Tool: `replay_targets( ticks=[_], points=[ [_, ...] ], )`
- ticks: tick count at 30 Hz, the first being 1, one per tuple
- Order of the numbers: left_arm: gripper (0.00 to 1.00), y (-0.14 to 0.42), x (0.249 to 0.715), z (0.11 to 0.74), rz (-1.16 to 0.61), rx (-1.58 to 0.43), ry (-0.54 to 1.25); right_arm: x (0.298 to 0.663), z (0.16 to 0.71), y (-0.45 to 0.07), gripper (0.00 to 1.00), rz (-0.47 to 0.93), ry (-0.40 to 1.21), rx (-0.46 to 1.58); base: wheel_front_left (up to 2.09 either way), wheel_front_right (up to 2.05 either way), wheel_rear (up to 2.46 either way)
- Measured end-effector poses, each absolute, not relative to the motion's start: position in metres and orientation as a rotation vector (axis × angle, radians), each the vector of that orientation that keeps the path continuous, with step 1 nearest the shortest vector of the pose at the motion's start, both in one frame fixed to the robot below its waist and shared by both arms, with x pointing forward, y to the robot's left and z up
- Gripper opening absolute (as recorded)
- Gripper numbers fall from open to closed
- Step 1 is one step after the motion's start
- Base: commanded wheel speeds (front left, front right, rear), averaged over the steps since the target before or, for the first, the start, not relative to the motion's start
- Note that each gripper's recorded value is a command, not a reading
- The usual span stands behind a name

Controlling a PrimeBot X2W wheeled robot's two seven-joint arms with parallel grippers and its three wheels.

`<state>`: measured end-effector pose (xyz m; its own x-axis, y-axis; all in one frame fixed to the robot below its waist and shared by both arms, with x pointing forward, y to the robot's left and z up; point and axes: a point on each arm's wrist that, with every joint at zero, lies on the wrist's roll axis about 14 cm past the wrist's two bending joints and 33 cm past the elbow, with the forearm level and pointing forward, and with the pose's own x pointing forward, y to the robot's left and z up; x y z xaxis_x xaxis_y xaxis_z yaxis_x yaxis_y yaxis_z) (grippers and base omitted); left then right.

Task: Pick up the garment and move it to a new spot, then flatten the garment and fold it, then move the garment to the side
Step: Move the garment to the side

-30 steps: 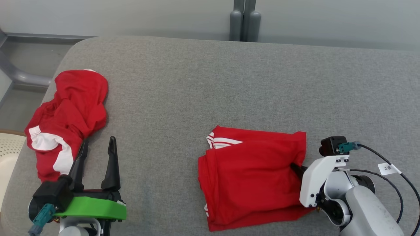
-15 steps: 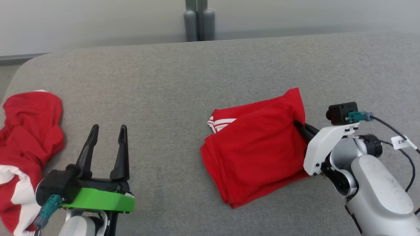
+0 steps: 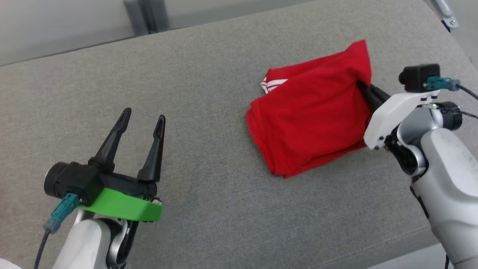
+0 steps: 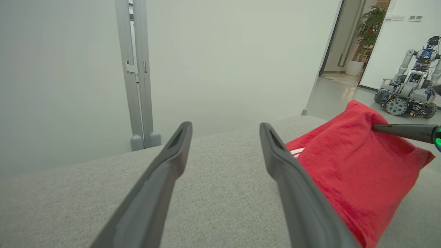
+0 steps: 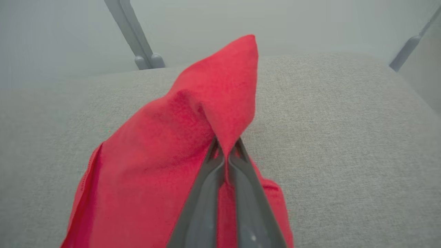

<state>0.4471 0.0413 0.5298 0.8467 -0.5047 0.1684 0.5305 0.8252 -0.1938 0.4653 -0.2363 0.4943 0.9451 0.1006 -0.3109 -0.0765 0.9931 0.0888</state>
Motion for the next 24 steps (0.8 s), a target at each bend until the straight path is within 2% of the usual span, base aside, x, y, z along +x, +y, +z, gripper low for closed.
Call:
replay_targets(
  ticks=[10, 16, 22, 23, 24],
  points=[
    [1.00, 0.021, 0.482, 0.493, -0.634, -0.219, -0.027, 0.505, 0.491, -0.319, 0.00, -0.096, 0.298, 0.047, 0.00, 0.00, 0.00],
    [1.00, 0.020, 0.494, 0.468, -0.632, -0.234, 0.018, 0.509, 0.474, -0.375, 0.00, -0.214, 0.362, -0.025, 0.00, 0.00, 0.00],
    [1.00, 0.032, 0.497, 0.458, -0.600, -0.229, 0.038, 0.514, 0.473, -0.404, 0.00, -0.276, 0.366, -0.073, 0.00, 0.00, 0.00],
    [1.00, 0.034, 0.497, 0.458, -0.592, -0.227, 0.039, 0.516, 0.475, -0.407, 0.32, -0.285, 0.355, -0.080, 0.00, 0.00, 0.00],
    [1.00, 0.035, 0.497, 0.458, -0.588, -0.227, 0.039, 0.518, 0.478, -0.409, 1.00, -0.291, 0.340, -0.086, 0.00, 0.00, 0.00]
  ],
)
